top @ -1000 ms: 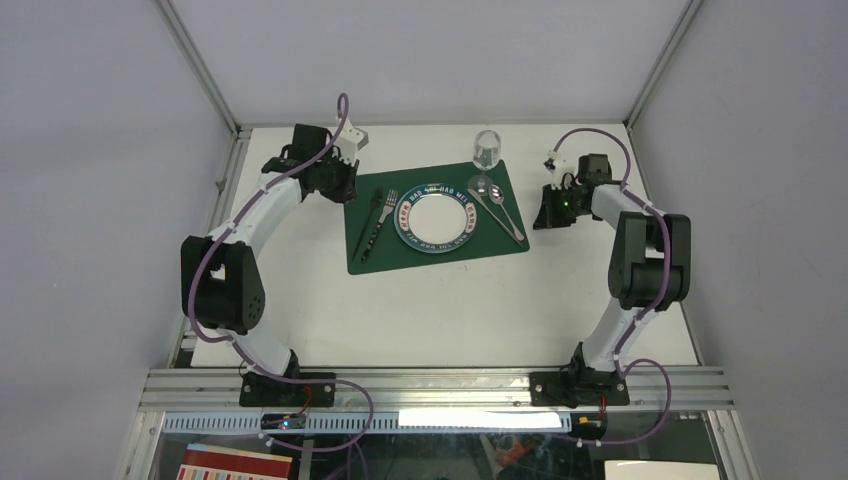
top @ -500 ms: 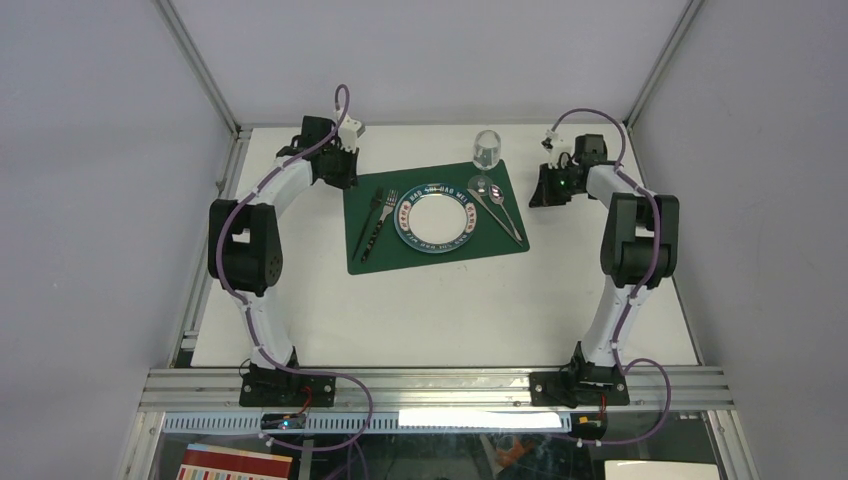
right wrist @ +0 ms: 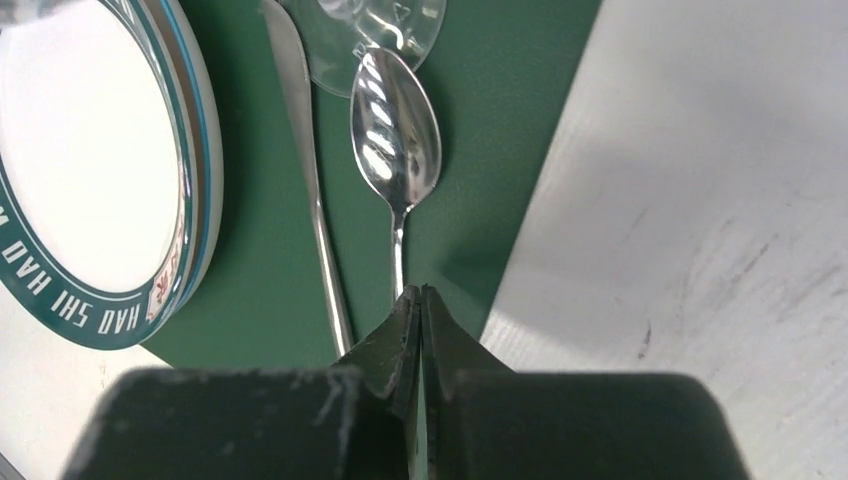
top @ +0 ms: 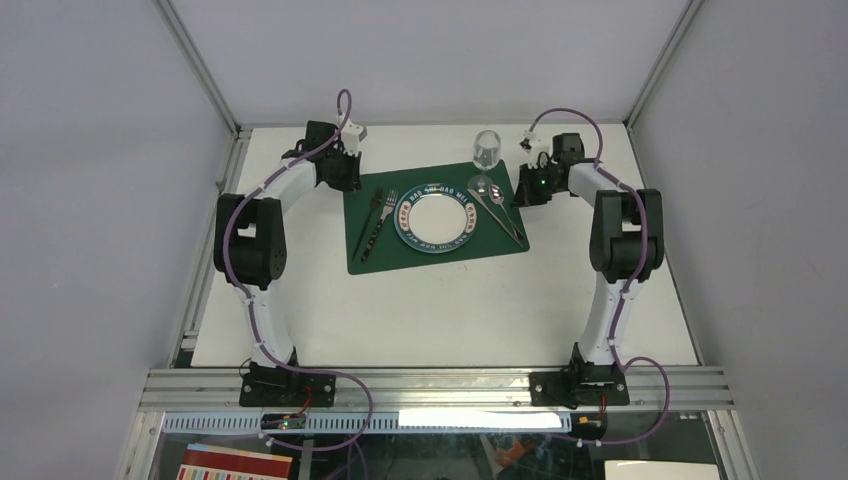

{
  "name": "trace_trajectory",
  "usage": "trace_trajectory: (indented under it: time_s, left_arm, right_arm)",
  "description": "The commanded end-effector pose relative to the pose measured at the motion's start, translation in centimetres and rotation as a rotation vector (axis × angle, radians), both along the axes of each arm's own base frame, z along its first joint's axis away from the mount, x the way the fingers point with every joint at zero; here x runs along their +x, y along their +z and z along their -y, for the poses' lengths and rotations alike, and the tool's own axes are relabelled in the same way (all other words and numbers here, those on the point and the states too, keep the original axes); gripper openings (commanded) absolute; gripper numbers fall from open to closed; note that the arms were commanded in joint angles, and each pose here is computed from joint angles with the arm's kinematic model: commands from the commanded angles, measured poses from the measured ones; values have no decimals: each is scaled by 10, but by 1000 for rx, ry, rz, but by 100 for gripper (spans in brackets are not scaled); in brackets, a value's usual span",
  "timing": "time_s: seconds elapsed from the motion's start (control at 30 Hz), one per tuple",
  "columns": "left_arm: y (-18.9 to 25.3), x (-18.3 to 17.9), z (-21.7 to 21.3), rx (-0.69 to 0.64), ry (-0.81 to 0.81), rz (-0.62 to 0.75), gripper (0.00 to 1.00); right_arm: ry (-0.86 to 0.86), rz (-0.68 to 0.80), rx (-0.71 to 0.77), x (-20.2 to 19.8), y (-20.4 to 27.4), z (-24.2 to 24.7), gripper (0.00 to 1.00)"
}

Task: Set the dinner table for one person
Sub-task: Adjust the napkin at the center of the board.

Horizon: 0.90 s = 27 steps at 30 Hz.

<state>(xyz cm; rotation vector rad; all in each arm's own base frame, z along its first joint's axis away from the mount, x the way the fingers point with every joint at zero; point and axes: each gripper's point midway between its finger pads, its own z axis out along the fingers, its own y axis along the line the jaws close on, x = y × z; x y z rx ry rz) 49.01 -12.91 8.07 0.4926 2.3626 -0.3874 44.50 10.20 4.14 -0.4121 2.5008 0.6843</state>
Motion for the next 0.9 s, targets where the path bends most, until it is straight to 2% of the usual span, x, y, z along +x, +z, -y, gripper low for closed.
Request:
trace_trajectory:
  time_s: [0.0, 0.53, 0.87]
  left_arm:
    - [3, 9, 11, -54, -12, 25, 0]
    - [-48, 16, 16, -49, -17, -72, 0]
    - [-56, 31, 26, -81, -27, -92, 0]
  right_arm:
    - [-6, 77, 2, 23, 17, -6, 0]
    - [-22, 19, -37, 27, -15, -5, 0]
    - [1, -24, -70, -10, -27, 1, 0]
